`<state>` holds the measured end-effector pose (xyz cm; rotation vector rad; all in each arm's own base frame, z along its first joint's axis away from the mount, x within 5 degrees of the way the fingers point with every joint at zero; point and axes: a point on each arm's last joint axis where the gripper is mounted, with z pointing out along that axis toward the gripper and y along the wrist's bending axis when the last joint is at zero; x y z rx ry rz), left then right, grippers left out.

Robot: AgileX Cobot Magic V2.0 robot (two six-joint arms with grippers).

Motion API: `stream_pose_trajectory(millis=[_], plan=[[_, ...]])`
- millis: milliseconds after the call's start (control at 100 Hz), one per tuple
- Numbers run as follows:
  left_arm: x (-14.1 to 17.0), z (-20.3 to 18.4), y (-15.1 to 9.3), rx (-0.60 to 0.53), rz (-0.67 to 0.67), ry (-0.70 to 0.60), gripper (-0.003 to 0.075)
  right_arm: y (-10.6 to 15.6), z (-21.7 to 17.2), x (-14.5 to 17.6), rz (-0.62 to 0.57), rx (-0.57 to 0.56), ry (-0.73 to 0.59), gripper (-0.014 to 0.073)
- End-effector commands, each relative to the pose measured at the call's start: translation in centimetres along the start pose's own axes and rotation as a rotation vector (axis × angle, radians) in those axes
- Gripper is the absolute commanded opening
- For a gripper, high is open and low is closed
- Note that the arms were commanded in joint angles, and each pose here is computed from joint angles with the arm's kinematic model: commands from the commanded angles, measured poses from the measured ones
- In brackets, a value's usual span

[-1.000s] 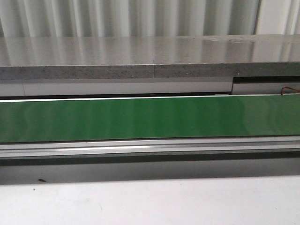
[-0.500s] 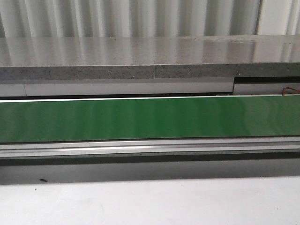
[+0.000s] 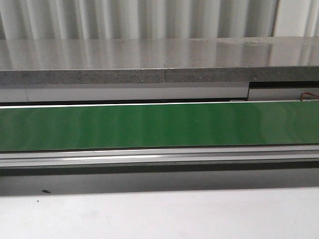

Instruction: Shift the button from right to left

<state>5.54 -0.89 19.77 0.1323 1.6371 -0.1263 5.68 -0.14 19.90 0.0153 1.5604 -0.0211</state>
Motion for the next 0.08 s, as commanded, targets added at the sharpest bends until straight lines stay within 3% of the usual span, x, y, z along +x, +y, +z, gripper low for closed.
stream_pose_trajectory(millis=[0, 70], plan=[[0.51, 0.05, -0.01, 0.000, -0.013, -0.057, -0.0021, 0.05, -0.32, -1.58, -0.008, -0.006, -0.127, -0.0068], [0.51, 0.05, -0.01, 0.000, -0.013, -0.057, -0.0020, 0.05, -0.32, -1.58, -0.008, -0.006, -0.127, -0.0068]])
